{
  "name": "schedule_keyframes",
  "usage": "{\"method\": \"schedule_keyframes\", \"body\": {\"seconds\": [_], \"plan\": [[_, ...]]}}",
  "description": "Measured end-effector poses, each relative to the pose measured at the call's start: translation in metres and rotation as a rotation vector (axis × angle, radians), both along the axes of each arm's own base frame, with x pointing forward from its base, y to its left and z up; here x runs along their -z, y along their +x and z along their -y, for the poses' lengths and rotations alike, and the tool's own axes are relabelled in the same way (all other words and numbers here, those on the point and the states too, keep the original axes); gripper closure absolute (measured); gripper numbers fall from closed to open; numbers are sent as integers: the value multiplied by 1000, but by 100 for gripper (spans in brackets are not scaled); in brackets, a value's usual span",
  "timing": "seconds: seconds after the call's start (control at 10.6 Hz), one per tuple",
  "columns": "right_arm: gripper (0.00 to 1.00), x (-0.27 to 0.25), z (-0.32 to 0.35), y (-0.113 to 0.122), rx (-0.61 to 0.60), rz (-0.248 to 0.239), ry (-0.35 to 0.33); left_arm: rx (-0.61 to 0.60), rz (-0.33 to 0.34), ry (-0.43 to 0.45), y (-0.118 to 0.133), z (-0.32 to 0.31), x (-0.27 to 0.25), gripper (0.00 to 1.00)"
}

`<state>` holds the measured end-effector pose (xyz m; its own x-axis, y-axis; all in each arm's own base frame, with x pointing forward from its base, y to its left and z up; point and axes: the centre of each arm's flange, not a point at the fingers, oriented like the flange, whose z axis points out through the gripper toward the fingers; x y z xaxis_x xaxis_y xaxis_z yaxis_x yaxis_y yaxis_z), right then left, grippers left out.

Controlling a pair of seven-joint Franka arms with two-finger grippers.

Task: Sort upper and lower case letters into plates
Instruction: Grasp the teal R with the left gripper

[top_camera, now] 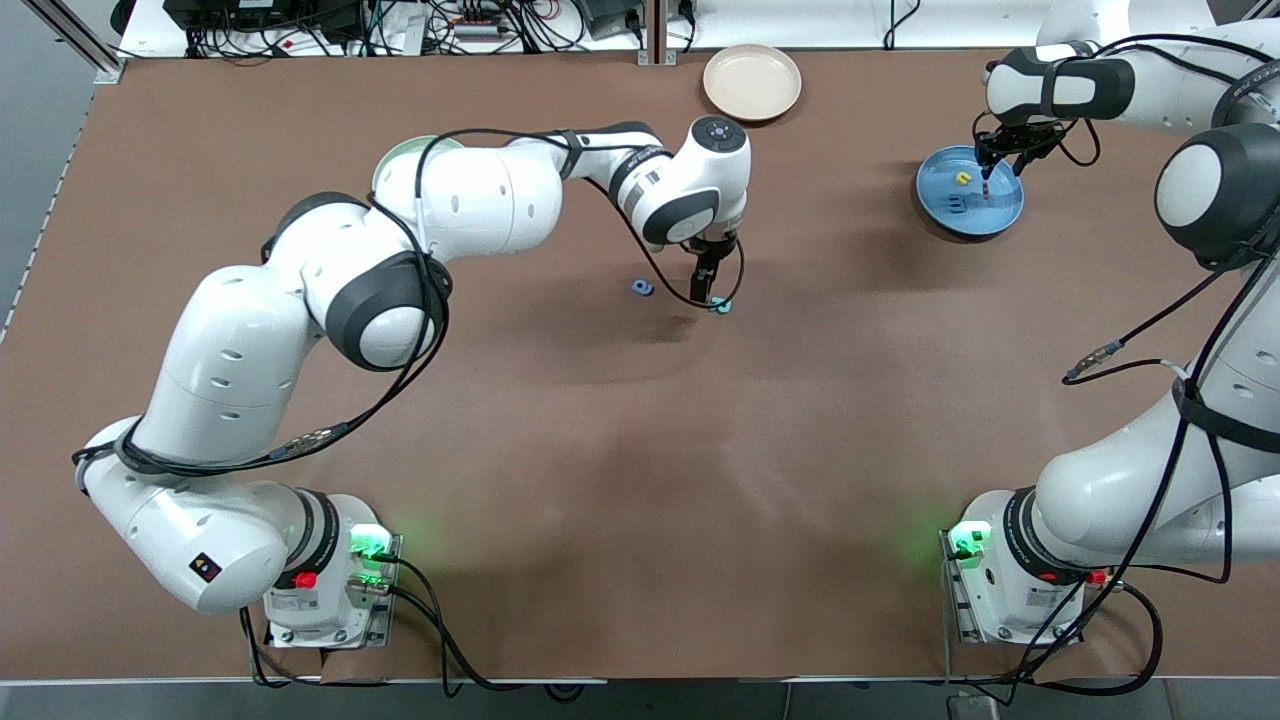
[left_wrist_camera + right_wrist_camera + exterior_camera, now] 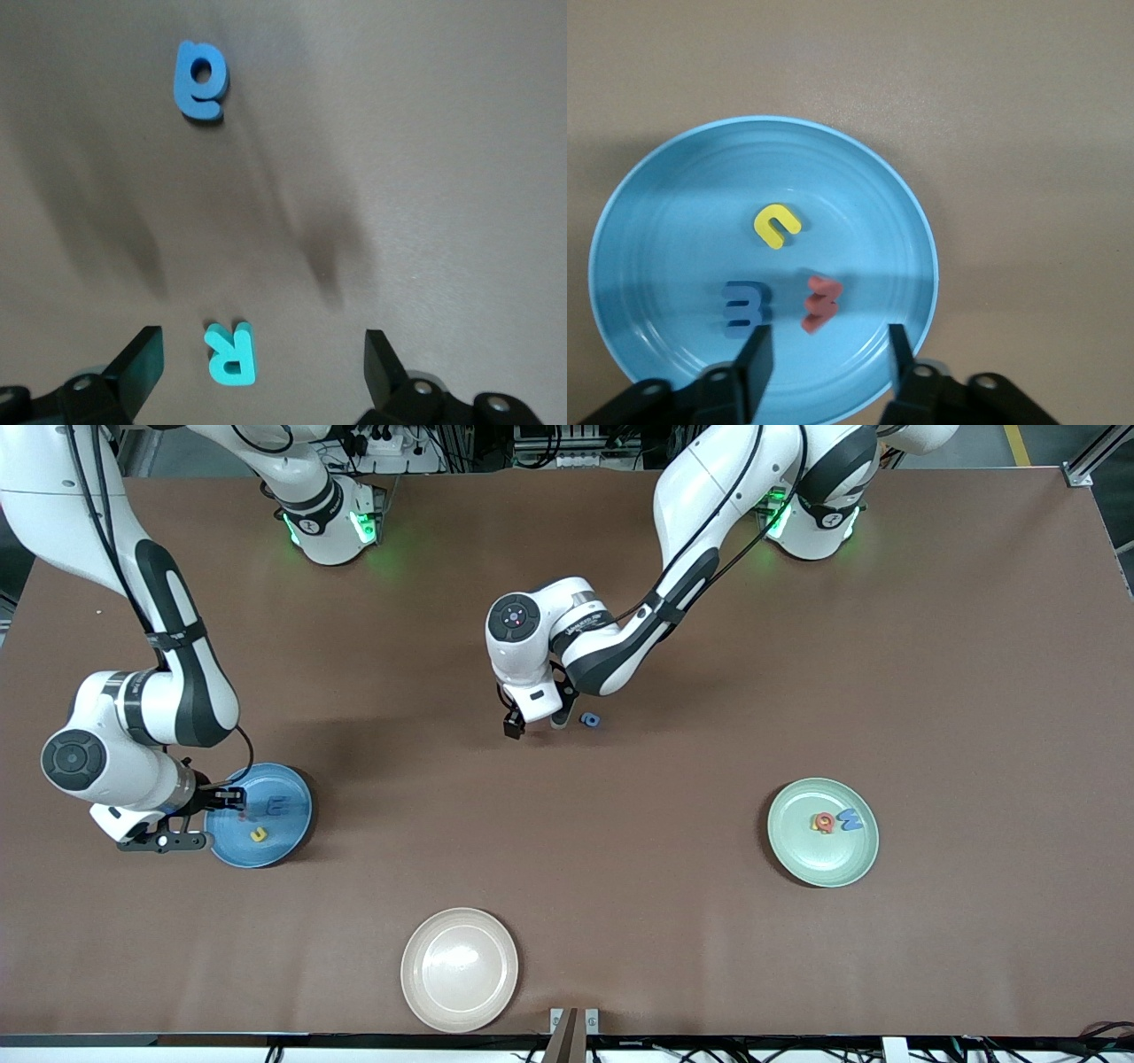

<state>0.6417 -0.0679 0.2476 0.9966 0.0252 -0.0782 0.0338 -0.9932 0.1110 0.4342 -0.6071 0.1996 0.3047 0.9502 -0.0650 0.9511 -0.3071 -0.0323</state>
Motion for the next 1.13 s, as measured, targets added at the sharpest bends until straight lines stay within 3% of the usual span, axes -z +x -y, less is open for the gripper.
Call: {"method": "schedule_keyframes", "body": {"seconds": [0.19,0.28,1.13], "plan": [[8,0,-9,1,-13,1,8,-32,-2,-1,-1,1,9,0],[0,0,-14,1,-18,1,14,-39,-5,0,-3,3,11,0],[0,4,-16,-2,-17,-10,19,-36,-12,-1,-23,16,28,0]]}}
